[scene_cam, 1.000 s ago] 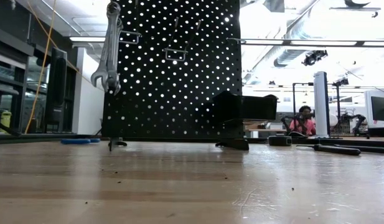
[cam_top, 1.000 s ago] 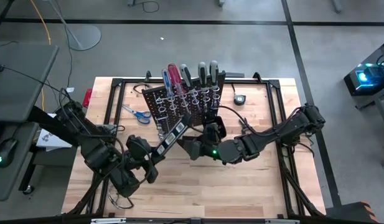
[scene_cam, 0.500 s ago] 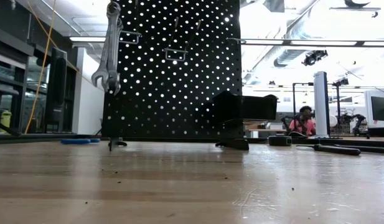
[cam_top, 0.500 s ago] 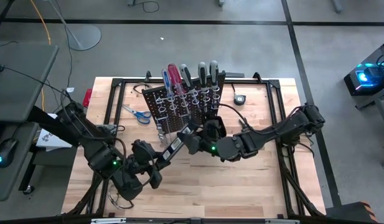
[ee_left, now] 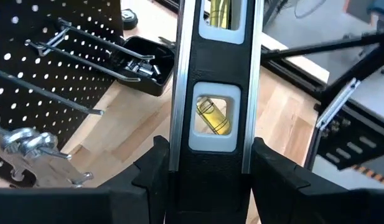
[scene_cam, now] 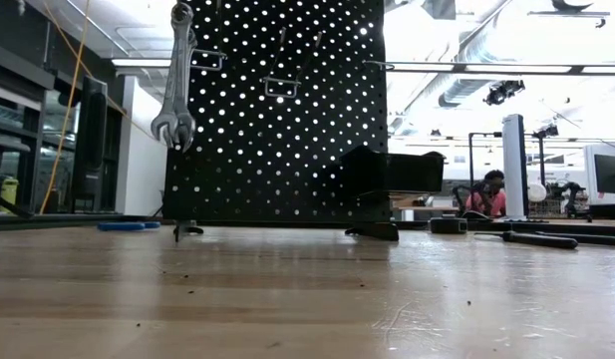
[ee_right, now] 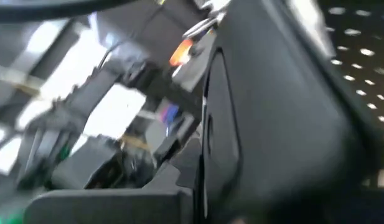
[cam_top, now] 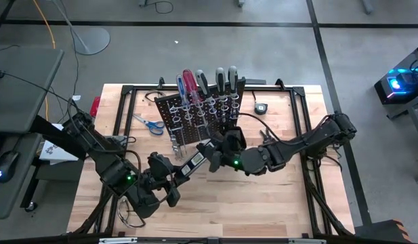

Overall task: Hang tools onto peg board
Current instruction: Hang the black spirit level on the pegboard

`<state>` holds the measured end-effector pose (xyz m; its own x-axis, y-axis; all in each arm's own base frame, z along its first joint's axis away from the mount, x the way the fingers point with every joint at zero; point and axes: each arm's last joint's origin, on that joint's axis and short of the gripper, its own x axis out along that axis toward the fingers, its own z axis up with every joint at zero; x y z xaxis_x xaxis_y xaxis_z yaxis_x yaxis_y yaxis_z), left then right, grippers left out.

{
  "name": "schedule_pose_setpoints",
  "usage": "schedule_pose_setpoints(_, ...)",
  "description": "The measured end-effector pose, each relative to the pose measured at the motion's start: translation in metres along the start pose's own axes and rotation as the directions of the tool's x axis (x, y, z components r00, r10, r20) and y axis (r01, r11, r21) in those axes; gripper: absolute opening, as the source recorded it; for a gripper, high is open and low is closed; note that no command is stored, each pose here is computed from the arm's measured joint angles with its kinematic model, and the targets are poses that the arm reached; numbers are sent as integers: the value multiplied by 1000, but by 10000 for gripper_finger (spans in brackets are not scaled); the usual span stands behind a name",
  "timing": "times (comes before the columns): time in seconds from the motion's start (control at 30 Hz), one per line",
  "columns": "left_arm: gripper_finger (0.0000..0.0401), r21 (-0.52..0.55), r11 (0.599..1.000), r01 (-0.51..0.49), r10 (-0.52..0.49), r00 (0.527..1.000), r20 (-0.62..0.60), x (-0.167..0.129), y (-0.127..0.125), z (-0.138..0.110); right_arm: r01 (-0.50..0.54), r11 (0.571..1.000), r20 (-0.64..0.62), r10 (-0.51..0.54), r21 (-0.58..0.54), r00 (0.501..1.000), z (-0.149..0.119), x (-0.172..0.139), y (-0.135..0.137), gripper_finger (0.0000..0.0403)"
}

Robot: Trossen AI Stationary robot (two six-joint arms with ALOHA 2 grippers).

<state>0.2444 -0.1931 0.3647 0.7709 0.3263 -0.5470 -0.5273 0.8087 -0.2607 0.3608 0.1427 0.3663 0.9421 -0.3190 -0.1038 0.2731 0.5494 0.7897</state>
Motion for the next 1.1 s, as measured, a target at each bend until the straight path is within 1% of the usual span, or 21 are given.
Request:
schedule_pose_setpoints(0.03,170,9,1000,11,-11,1000,-22,0,0,0,-21,999,-30,20,-48,999,2,-2,1,38)
schedule_pose_setpoints(0.07,192,10,1000,30,-29,998,-53,-1,-1,0,-50,993,-70,43,-105,997,4,-4,2,38)
schedule_pose_setpoints(0.1,217,15,999,45,-44,994,-95,-3,1,0,-88,981,-147,62,-174,987,5,-7,2,38)
schedule_pose_setpoints(0.13,243,21,998,63,-59,989,-134,-6,3,1,-123,968,-190,82,-217,978,8,-9,2,38)
schedule_pose_setpoints(0.17,267,10,996,94,-91,981,-169,-10,3,1,-181,954,-251,119,-239,961,10,-12,4,38)
schedule_pose_setpoints(0.2,289,2,993,119,-116,973,-201,-13,3,2,-216,939,-296,133,-268,946,12,-15,5,38)
schedule_pose_setpoints(0.27,318,8,988,153,-145,955,-259,-17,4,0,-242,908,-338,121,-343,933,14,-17,3,38)
schedule_pose_setpoints(0.3,326,10,987,163,-155,951,-266,-20,3,-1,-253,892,-348,117,-376,930,13,-17,2,38)
schedule_pose_setpoints(0.37,333,-2,986,168,-164,959,-233,-26,4,-1,-271,858,-360,108,-438,927,11,-16,1,38)
schedule_pose_setpoints(0.47,335,-36,981,190,-193,974,-121,-30,-3,-1,-327,819,-380,146,-471,913,10,-15,3,38)
schedule_pose_setpoints(0.6,334,0,972,234,-234,969,-82,-19,-10,0,-382,779,-406,181,-496,896,13,-12,3,38)
schedule_pose_setpoints(0.8,334,44,961,274,-275,961,8,-2,-14,24,-474,749,-415,289,-464,863,20,-8,8,38)
schedule_pose_setpoints(0.87,334,44,951,307,-308,951,7,3,-15,31,-505,737,-417,326,-449,848,22,-8,10,38)
schedule_pose_setpoints(0.93,334,44,946,320,-320,947,-9,9,-14,34,-536,722,-414,367,-437,833,23,-8,13,38)
schedule_pose_setpoints(1.03,335,55,945,324,-323,946,-22,16,-13,38,-548,716,-406,388,-432,827,25,-8,15,38)
schedule_pose_setpoints(1.1,335,55,933,355,-355,935,-18,19,-15,42,-556,706,-405,397,-439,824,25,-8,16,38)
